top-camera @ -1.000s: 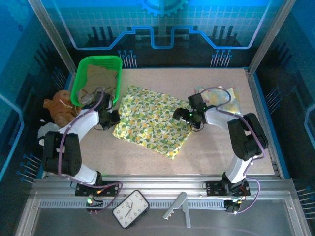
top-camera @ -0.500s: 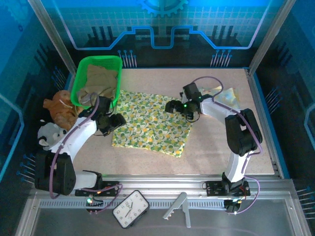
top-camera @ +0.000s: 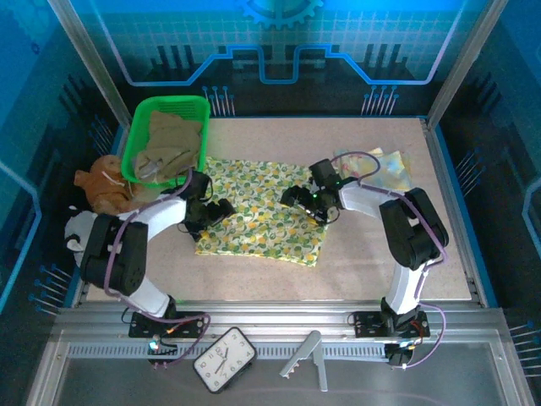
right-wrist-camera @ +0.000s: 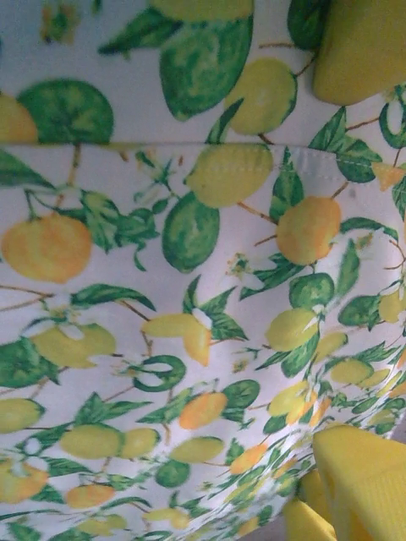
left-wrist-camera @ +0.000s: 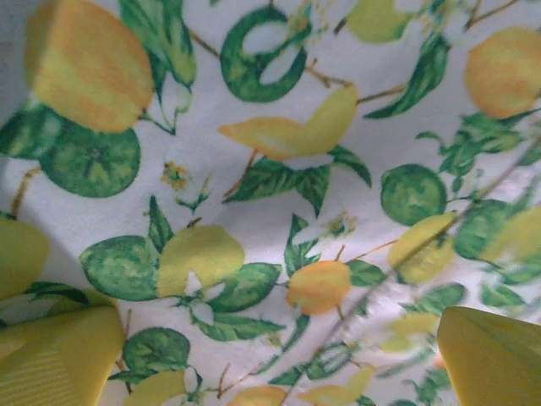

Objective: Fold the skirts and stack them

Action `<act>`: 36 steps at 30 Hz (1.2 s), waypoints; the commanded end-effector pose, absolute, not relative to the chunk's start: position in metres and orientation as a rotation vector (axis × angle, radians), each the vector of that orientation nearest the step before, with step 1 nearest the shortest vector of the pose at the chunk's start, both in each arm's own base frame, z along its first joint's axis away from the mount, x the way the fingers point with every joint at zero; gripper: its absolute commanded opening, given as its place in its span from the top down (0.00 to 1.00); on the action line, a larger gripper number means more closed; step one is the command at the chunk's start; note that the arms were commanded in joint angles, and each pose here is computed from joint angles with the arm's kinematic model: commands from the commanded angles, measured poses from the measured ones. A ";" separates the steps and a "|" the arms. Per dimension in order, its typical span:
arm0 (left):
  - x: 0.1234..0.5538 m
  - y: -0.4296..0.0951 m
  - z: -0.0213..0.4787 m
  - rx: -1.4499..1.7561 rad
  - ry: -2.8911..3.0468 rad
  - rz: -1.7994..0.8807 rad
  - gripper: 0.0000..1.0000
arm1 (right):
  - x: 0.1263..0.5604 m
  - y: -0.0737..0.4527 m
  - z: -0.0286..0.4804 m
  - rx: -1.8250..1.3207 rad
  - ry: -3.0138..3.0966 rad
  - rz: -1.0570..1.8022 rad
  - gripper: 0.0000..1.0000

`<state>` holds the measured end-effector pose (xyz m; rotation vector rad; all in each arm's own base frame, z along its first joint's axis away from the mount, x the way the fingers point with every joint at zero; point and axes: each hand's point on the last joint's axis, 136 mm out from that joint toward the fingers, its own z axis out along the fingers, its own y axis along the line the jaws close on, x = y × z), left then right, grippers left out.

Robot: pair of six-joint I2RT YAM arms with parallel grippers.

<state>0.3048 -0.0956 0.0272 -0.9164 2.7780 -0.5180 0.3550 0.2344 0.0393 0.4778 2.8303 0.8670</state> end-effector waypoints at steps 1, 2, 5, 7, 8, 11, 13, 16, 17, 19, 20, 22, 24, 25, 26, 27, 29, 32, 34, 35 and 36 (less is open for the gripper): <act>0.244 -0.085 -0.010 -1.115 2.894 -0.408 0.01 | 0.383 0.203 0.014 0.518 2.845 0.713 0.00; 0.235 -0.091 -0.013 -1.122 2.910 -0.432 0.01 | 0.396 0.204 0.014 0.490 2.844 0.720 0.00; 0.221 -0.121 -0.012 -1.019 2.996 -0.466 0.01 | 0.436 0.220 0.017 0.415 2.846 0.781 0.00; 0.219 -0.145 -0.006 -0.928 3.057 -0.479 0.01 | 0.463 0.230 0.018 0.369 2.823 0.776 0.00; 0.221 -0.159 -0.001 -0.874 3.077 -0.500 0.01 | 0.476 0.233 0.019 0.353 2.810 0.753 0.00; 0.236 -0.203 0.028 -0.642 3.108 -0.584 0.01 | 0.516 0.237 0.044 0.283 2.716 0.672 0.00; 0.251 -0.229 0.060 -0.449 3.086 -0.616 0.01 | 0.531 0.244 0.069 0.237 2.642 0.694 0.00; 0.273 -0.241 0.097 -0.289 3.003 -0.603 0.01 | 0.533 0.244 0.119 0.169 2.499 0.656 0.00; 0.281 -0.236 0.103 -0.279 2.973 -0.565 0.01 | 0.528 0.242 0.132 0.165 2.461 0.644 0.00; 0.299 -0.214 0.106 -0.297 2.930 -0.438 0.01 | 0.513 0.240 0.144 0.157 2.421 0.697 0.00; 0.308 -0.198 0.105 -0.346 2.919 -0.369 0.01 | 0.502 0.239 0.144 0.173 2.425 0.722 0.00; 0.328 -0.180 0.103 -0.418 2.882 -0.358 0.01 | 0.482 0.232 0.139 0.212 2.459 0.738 0.00; 0.351 -0.162 0.096 -0.522 2.830 -0.385 0.01 | 0.463 0.232 0.129 0.238 2.492 0.789 0.00; 0.362 -0.154 0.091 -0.569 2.813 -0.402 0.01 | 0.454 0.232 0.122 0.271 2.517 0.822 0.00; 0.371 -0.146 0.083 -0.612 2.810 -0.398 0.01 | 0.446 0.235 0.118 0.288 2.535 0.862 0.00; 0.378 -0.140 0.078 -0.642 2.810 -0.385 0.01 | 0.441 0.235 0.113 0.315 2.549 0.873 0.00; 0.390 -0.129 0.065 -0.682 2.818 -0.339 0.01 | 0.432 0.229 0.098 0.394 2.577 0.840 0.00; 0.394 -0.121 0.049 -0.714 2.833 -0.297 0.01 | 0.425 0.212 0.070 0.499 2.639 0.738 0.00; 0.389 -0.117 0.037 -0.744 2.845 -0.281 0.01 | 0.425 0.207 0.057 0.534 2.661 0.730 0.00; 0.382 -0.115 0.029 -0.762 2.859 -0.270 0.01 | 0.426 0.205 0.050 0.546 2.670 0.731 0.00; 0.376 -0.114 0.023 -0.773 2.871 -0.262 0.01 | 0.428 0.202 0.045 0.555 2.682 0.726 0.00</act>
